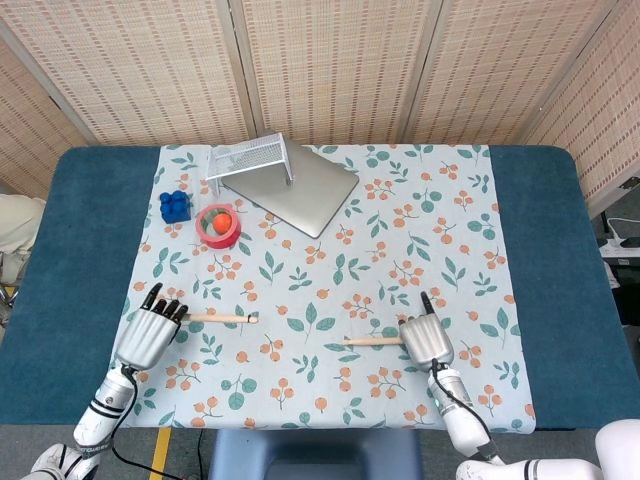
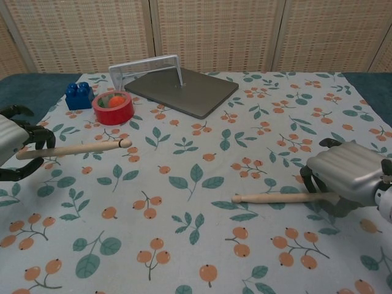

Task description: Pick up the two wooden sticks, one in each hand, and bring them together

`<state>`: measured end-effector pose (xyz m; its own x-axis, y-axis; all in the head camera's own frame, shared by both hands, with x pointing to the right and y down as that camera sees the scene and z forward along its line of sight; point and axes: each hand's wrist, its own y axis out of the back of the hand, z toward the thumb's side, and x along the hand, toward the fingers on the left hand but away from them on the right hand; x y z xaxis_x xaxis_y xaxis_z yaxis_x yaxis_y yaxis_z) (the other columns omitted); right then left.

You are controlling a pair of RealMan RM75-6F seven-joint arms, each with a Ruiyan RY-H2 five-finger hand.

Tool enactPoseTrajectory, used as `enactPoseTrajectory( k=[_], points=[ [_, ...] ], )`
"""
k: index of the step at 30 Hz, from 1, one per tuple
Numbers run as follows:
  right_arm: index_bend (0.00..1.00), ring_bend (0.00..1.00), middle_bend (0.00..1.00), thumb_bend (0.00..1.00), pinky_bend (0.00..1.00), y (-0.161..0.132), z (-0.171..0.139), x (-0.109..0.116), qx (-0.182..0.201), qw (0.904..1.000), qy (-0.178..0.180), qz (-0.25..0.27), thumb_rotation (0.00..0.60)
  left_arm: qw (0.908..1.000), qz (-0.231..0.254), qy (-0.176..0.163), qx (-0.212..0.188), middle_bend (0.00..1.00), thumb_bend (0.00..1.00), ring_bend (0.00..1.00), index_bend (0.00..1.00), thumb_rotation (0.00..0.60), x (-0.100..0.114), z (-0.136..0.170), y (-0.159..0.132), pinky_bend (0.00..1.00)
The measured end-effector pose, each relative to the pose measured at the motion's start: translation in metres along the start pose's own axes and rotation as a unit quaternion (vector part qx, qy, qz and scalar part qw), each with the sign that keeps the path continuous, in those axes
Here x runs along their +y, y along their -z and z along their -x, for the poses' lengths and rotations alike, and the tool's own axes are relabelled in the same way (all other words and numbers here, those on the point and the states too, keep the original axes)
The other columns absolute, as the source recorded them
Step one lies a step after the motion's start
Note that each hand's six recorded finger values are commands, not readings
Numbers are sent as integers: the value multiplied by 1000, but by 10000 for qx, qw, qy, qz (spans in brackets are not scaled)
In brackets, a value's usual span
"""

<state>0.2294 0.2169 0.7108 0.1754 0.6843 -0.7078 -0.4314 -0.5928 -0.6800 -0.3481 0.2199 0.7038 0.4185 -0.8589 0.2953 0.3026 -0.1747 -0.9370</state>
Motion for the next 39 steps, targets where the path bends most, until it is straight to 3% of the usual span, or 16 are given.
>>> enactPoseTrajectory(
  k=[12,20,25,31,39],
  points=[
    [1000,661,905,375,78,1,-3,11,280,9963,485,658,600,9990,220,116,361,878,575,561,844,600,2,-6,21,258],
    [1000,661,906,374,109,8,-4,30,359,9798,888,1754,600,9941,799,242,697,881,577,562,846,600,4,-13,34,257],
    [1000,661,906,374,109,-8,3,49,622,9627,1174,2356,600,9916,1129,245,575,881,574,562,846,600,14,-22,21,257],
    [1000,661,906,375,109,-32,9,75,917,9501,1347,2660,600,9922,1187,193,319,881,574,563,847,600,35,-38,-1,258],
    [1000,661,906,374,110,-62,12,95,1204,9465,1348,2673,600,9939,1065,274,98,882,574,567,847,600,49,-58,-25,258]
  ],
)
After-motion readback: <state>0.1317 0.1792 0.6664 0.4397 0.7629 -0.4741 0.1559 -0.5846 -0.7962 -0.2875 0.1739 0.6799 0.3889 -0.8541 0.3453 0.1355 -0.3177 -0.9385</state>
